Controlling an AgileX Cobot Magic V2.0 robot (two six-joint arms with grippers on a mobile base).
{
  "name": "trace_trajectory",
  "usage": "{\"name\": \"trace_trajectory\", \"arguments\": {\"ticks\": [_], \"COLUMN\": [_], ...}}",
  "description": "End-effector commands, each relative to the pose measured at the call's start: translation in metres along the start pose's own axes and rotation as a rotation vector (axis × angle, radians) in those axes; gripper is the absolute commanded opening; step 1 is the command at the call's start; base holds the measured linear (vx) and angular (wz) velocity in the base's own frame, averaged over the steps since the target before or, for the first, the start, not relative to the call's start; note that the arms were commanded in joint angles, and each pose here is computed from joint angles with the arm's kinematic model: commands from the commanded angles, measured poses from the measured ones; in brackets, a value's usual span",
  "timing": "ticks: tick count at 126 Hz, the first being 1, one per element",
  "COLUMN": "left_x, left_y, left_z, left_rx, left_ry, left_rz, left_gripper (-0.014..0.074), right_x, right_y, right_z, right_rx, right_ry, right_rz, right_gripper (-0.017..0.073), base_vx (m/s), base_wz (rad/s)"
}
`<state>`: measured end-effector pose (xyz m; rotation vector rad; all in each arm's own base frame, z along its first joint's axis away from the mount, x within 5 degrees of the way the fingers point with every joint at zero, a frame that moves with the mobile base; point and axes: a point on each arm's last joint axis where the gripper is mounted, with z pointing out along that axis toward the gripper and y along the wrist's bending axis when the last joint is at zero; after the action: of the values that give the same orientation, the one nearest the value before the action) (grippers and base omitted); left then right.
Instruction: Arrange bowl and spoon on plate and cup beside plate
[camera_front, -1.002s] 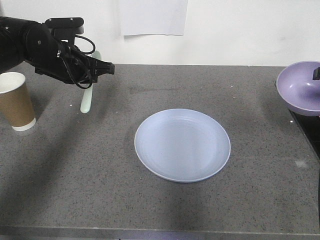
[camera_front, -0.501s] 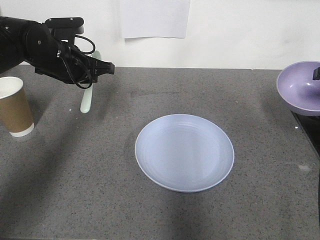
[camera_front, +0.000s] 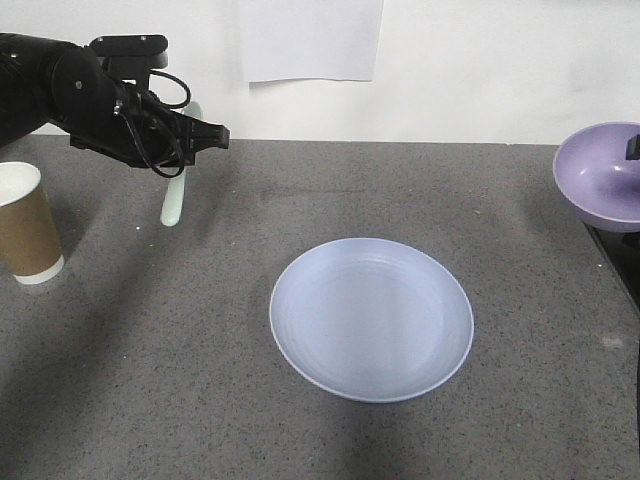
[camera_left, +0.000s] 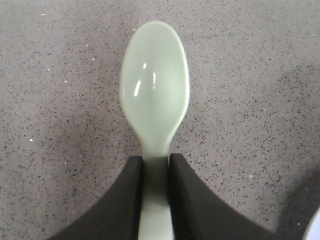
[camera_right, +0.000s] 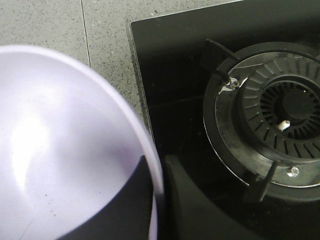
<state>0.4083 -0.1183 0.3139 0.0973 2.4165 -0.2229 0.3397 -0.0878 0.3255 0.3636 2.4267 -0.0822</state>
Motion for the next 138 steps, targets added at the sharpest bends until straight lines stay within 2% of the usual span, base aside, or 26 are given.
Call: {"name": "trace_trajectory", "arguments": {"ticks": [1,138], "left_x": [-0.0196,-0.0196], "left_y": [-0.0046,-0.0046], "left_z": [-0.0307,-0.0307], "left_rx": [0.030,0.030], "left_ry": [-0.139,-0.139], "left_rz": [-0.002,-0.002], "left_gripper": [-0.0006,-0.0006], "right_x": [-0.0145,-0.0145], "right_y": [-0.0001,-0.0001], "right_z": [-0.0238,-0.0238], "right_rx": [-0.002,-0.002], "right_ry": [-0.127,-0.128], "right_rz": [-0.009,-0.009], "right_gripper": [-0.0007,-0.0007], "base_vx": [0.03,0.01], "base_wz": [0.00,0.00]}}
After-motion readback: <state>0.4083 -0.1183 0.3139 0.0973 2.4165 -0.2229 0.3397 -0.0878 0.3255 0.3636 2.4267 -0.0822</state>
